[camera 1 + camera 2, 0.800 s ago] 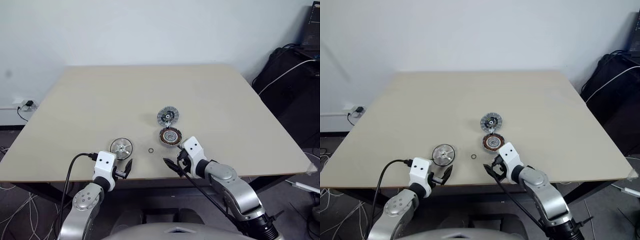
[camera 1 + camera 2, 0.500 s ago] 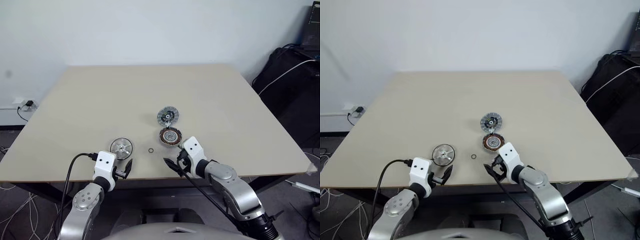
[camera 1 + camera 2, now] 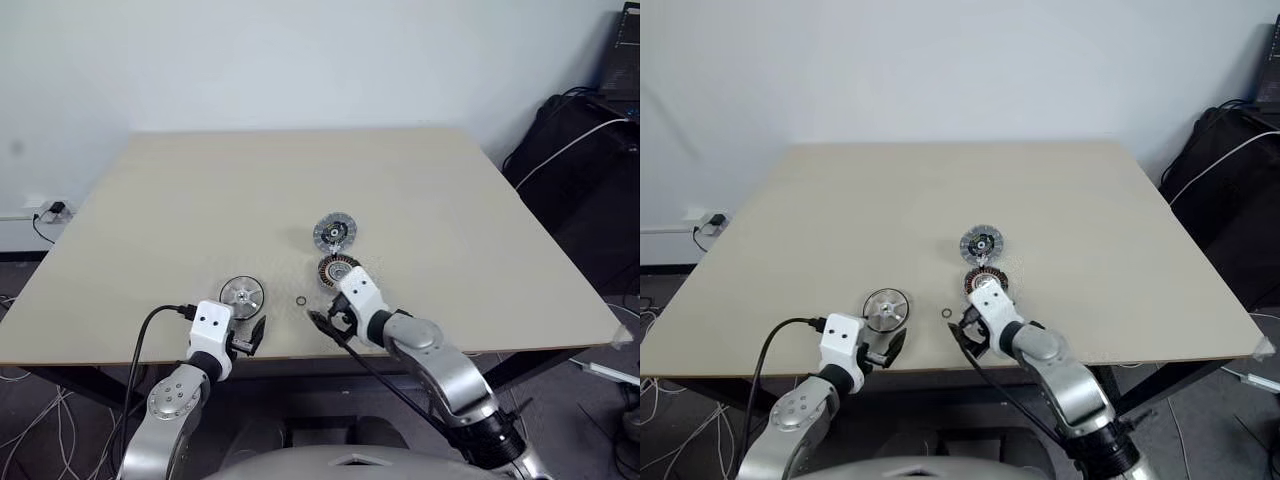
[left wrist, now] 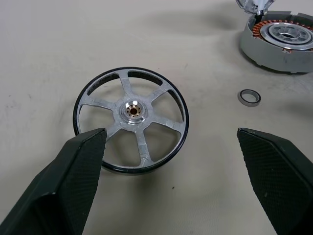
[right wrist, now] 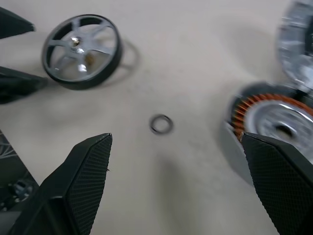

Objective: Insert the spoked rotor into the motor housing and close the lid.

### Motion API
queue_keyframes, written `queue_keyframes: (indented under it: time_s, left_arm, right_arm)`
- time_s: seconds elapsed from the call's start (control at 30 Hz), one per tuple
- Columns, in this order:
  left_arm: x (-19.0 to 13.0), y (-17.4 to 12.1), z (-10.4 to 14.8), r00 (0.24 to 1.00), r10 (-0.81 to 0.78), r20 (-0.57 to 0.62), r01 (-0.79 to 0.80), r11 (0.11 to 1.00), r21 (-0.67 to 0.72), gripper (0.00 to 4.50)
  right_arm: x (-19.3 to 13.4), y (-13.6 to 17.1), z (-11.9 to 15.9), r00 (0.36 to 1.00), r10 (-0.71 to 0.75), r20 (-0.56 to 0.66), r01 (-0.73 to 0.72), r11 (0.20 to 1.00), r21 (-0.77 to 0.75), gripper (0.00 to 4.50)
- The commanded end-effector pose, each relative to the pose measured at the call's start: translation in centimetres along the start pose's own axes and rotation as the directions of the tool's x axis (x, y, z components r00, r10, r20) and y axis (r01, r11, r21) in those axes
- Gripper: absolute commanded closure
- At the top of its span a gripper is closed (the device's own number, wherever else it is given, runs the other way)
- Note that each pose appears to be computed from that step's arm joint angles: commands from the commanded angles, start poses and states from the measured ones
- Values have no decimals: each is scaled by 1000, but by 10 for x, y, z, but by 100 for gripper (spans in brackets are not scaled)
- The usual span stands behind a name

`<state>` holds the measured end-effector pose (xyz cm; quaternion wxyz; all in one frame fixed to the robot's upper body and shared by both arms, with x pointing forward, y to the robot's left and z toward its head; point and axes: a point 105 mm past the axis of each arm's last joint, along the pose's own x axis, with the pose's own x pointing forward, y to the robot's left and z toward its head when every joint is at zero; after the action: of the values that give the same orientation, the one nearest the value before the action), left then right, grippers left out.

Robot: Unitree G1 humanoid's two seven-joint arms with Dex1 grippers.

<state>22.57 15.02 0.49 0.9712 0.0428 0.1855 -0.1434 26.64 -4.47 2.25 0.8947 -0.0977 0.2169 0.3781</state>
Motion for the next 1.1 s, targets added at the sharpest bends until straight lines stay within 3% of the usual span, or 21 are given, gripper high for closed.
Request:
queue_keyframes:
  time_s: [0.03, 0.4, 0.83, 1.1]
  left_arm:
    - [-1, 2, 13, 999, 12, 48, -13, 1000, 13, 0]
    - [-5, 5, 9, 998, 43, 39, -44, 999, 5, 0]
    - [-5, 3, 8, 998, 45, 41, -45, 999, -2, 0]
    - [-6, 3, 8, 998, 48, 42, -48, 999, -2, 0]
  right_arm:
    - [10, 3, 14, 1000, 13, 24, -12, 999, -35, 3]
    - [46, 15, 6, 994, 101, -41, -102, 994, -29, 3]
    - [70, 9, 10, 994, 103, -46, -102, 995, 14, 3]
    - [69, -4, -19, 990, 61, -129, -52, 996, 72, 3]
